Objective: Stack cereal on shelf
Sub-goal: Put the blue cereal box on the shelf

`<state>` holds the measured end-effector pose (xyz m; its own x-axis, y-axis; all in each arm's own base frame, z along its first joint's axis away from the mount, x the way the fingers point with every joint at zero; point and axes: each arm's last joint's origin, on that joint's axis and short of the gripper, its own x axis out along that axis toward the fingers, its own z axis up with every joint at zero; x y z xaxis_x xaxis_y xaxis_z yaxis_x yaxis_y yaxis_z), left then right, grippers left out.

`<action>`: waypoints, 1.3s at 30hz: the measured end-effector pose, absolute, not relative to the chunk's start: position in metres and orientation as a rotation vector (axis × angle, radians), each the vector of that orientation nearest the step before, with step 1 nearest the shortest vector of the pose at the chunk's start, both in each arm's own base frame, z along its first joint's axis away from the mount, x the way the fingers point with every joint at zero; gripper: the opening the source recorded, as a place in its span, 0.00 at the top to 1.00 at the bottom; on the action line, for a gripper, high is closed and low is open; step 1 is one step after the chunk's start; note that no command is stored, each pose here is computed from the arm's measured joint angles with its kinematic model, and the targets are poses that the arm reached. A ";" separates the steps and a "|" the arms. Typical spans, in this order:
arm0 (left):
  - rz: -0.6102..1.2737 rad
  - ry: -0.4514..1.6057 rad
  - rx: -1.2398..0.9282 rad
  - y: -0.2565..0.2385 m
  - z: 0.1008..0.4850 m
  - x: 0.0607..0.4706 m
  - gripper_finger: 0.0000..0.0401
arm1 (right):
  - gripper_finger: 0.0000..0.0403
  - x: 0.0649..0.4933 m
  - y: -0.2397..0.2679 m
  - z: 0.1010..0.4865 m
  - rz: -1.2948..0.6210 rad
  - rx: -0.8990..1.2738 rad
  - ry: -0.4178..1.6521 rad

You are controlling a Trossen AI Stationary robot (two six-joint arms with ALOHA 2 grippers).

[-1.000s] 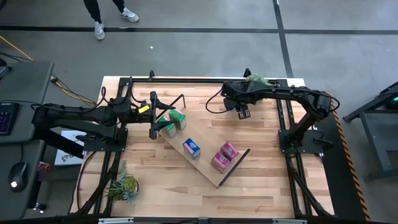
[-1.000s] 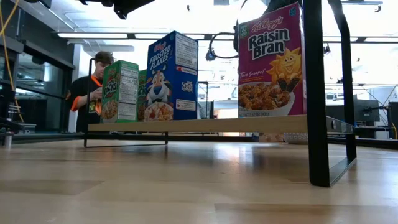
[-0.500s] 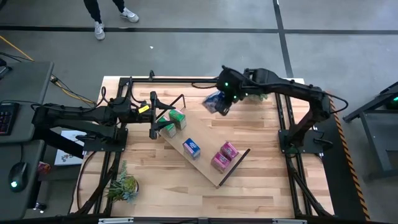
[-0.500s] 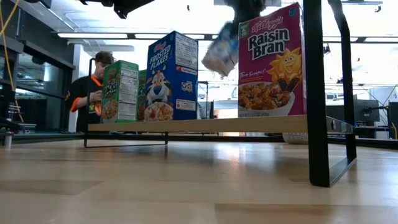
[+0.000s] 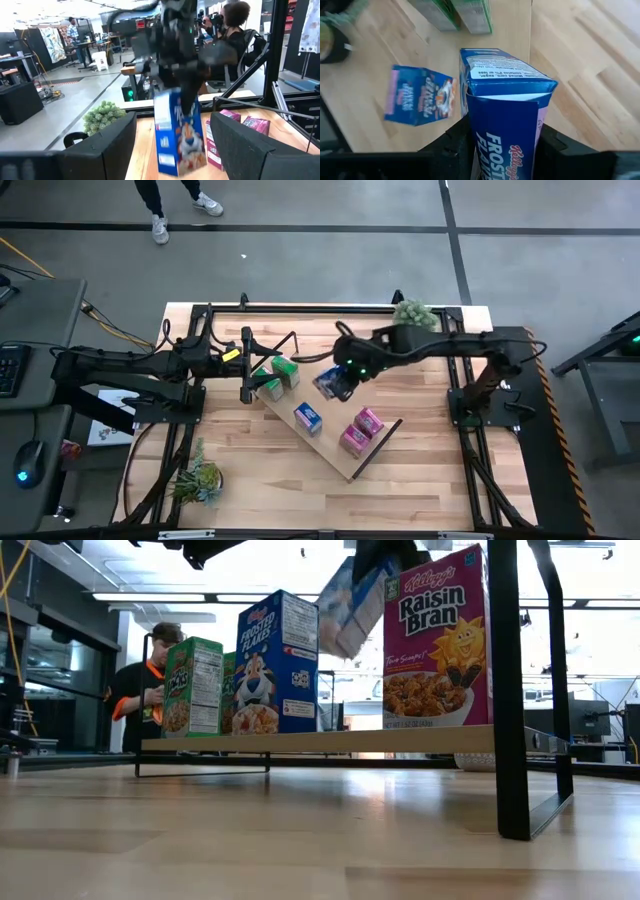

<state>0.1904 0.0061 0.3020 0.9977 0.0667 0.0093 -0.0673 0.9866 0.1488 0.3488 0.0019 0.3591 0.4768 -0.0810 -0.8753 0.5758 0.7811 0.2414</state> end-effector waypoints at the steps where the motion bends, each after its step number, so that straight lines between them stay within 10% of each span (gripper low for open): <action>1: 0.067 -0.004 0.150 0.006 0.302 0.190 0.39 | 0.68 0.353 0.002 0.353 -0.427 0.561 1.022; 39: 0.061 0.003 0.105 0.006 0.301 0.190 0.39 | 0.68 0.392 0.006 0.292 -0.385 0.597 1.220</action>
<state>0.1904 0.0059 0.3012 0.9981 0.0610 0.0002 -0.0607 0.9926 0.1053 0.3923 0.0060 0.2915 0.3092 0.0387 -0.9502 0.5767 0.7869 0.2197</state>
